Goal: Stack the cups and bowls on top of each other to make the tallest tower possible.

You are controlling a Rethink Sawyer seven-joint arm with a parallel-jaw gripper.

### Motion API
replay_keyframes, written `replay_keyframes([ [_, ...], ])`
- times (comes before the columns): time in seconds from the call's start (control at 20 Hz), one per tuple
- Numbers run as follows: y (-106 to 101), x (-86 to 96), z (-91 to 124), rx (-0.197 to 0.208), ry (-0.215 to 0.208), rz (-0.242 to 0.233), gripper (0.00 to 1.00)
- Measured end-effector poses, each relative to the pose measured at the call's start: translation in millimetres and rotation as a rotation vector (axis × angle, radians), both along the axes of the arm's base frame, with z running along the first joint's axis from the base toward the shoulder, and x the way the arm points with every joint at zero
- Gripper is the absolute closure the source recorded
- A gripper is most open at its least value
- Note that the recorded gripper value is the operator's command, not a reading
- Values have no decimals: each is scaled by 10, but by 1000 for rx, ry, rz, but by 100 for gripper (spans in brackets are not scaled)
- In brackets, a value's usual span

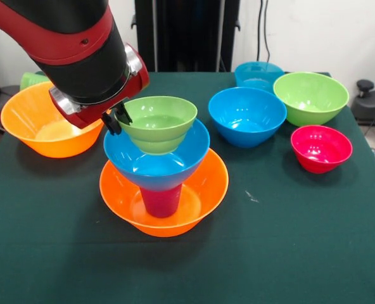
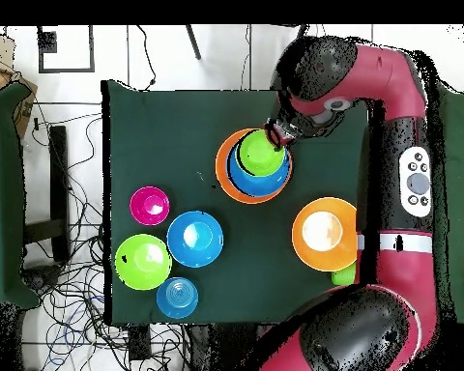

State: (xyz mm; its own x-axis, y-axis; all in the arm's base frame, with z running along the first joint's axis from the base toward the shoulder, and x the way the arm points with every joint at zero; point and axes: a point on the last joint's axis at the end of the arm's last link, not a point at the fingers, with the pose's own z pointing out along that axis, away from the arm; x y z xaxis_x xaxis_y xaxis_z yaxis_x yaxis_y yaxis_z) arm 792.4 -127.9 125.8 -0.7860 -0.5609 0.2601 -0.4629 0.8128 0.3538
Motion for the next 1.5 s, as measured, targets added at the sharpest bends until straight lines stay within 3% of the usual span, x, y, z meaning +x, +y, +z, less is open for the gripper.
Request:
replay_keyframes([
  [0.45,6,-18,-90,1,-31,6,100],
  [1.5,-36,-89,-145,4,-19,9,100],
])
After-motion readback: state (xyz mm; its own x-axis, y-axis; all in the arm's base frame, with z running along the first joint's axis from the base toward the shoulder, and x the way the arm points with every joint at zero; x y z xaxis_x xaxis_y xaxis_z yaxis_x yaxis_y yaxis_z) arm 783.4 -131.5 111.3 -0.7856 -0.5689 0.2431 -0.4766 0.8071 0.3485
